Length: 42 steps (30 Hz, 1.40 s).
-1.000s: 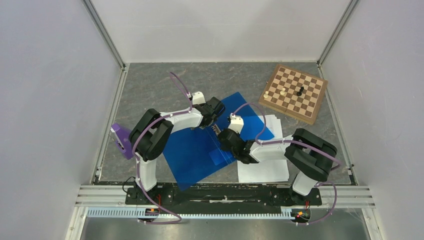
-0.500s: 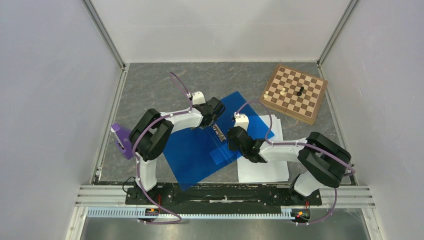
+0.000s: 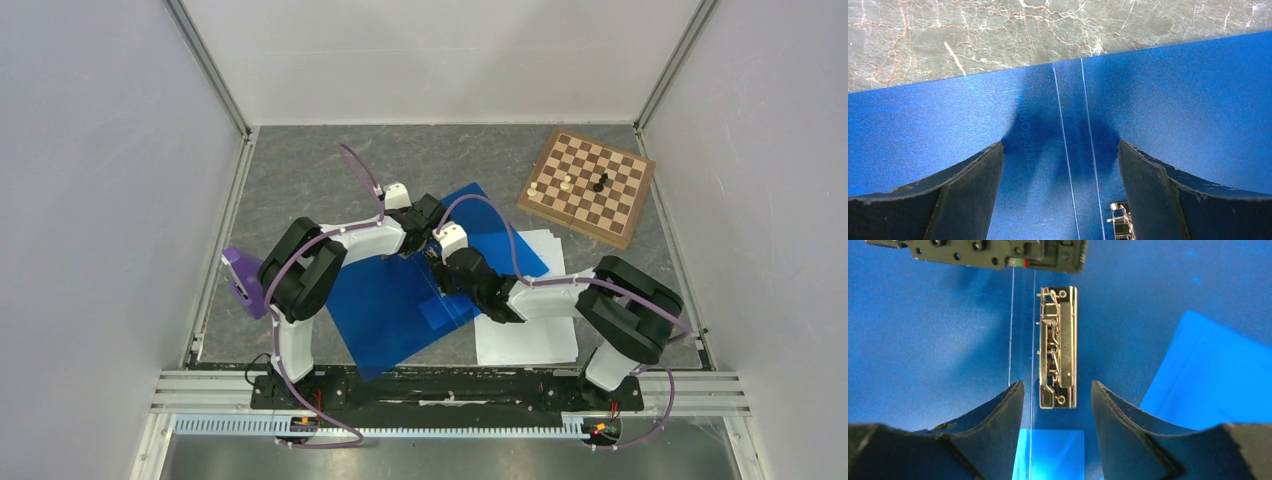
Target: Put the files into the folder
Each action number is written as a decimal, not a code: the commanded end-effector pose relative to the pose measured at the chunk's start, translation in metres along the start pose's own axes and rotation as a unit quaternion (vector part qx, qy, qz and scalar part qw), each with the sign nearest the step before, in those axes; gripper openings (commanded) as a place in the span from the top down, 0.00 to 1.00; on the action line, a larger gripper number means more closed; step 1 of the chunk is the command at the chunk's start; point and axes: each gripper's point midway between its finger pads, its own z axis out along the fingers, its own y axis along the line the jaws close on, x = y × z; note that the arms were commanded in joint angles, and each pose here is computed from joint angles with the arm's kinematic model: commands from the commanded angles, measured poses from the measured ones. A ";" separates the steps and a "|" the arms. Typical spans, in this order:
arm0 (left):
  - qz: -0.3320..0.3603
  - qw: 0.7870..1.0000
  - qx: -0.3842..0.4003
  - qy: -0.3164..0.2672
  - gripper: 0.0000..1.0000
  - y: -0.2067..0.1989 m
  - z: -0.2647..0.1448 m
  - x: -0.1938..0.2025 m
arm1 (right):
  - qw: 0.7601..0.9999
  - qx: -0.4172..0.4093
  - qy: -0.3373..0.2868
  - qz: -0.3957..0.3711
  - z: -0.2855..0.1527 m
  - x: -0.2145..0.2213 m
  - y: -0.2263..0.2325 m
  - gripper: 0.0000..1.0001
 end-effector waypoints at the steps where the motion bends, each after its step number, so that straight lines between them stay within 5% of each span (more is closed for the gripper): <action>1: 0.053 0.971 -0.050 0.229 0.10 0.055 0.013 0.133 | 0.997 -0.024 -0.053 -0.056 0.017 -0.035 0.015 0.44; 5: 0.051 0.970 -0.034 0.235 0.09 0.048 0.008 0.127 | 0.997 -0.018 -0.031 -0.074 0.032 -0.019 0.015 0.48; 11: 0.038 0.975 -0.020 0.220 0.08 0.038 -0.005 0.105 | 0.998 -0.047 -0.012 -0.046 0.023 0.004 0.024 0.74; 23: 0.018 0.974 -0.019 0.225 0.05 0.028 -0.009 0.100 | 0.999 -0.040 -0.013 -0.030 -0.007 0.023 0.029 0.59; 36: 0.024 0.976 -0.044 0.214 0.05 0.051 -0.015 0.105 | 0.993 -0.120 0.007 -0.021 -0.028 0.045 0.052 0.64; 42: 0.037 0.984 -0.052 0.163 0.04 0.044 -0.023 0.071 | 0.992 -0.126 0.006 -0.021 -0.040 0.051 0.052 0.64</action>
